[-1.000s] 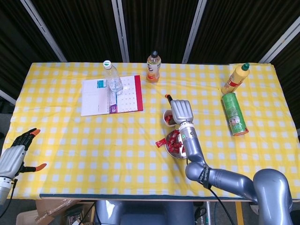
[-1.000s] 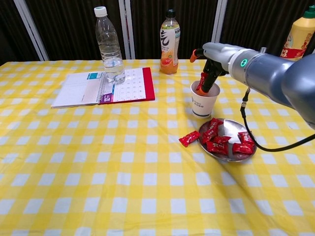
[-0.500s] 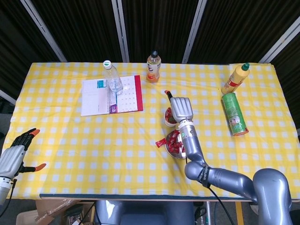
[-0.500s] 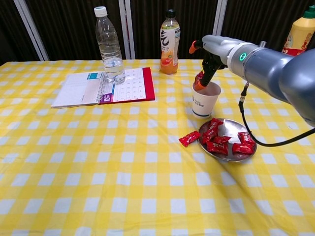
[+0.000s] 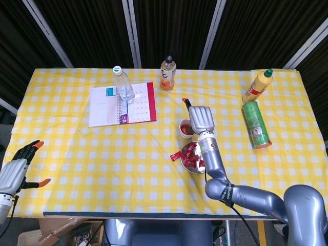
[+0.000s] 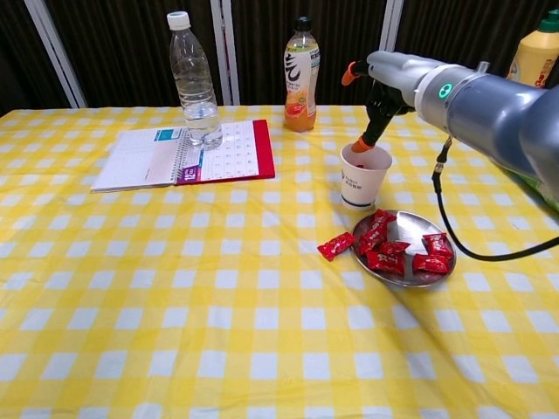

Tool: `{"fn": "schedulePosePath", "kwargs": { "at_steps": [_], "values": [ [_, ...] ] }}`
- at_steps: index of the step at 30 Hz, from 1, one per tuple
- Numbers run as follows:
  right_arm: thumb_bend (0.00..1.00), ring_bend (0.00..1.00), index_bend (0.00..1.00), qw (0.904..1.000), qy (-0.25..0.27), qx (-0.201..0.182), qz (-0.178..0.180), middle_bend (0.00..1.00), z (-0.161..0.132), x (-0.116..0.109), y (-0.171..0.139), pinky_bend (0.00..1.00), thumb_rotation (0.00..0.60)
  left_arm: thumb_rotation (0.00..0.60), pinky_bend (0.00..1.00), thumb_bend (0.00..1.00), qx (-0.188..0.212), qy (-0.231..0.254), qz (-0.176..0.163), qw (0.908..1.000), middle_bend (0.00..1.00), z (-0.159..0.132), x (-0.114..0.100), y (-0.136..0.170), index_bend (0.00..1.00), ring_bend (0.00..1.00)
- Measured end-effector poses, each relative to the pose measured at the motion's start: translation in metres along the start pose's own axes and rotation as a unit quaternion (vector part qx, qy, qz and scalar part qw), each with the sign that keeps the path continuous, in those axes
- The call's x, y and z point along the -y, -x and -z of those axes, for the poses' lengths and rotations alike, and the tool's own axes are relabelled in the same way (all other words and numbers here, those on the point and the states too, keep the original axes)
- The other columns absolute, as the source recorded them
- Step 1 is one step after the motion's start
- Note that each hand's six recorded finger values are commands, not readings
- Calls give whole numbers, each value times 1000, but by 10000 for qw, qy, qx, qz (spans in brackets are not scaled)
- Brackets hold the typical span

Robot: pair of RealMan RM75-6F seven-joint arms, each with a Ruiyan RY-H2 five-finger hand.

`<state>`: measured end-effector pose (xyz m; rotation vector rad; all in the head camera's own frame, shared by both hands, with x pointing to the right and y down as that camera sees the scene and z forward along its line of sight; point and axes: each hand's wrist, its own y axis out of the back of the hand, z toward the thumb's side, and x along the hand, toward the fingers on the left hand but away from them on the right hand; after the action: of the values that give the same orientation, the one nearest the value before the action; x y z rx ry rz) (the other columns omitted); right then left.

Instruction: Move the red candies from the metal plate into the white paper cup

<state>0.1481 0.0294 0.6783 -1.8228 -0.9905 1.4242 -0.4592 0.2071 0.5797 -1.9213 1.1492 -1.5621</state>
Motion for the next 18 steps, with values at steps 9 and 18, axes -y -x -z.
{"fn": "schedulePosePath", "kwargs": {
  "at_steps": [9,18],
  "values": [
    [171,900,151,9988,-1,-280,-397,750,5,24,-56,1000,600,600,0,39,35,-6,-48,10000,0,-2,-1,1,0,0],
    [171,900,201,9979,-90,-171,-623,750,32,45,-107,1000,600,600,0,39,115,-24,-160,9998,0,-2,-4,4,0,0]
  ]
}}
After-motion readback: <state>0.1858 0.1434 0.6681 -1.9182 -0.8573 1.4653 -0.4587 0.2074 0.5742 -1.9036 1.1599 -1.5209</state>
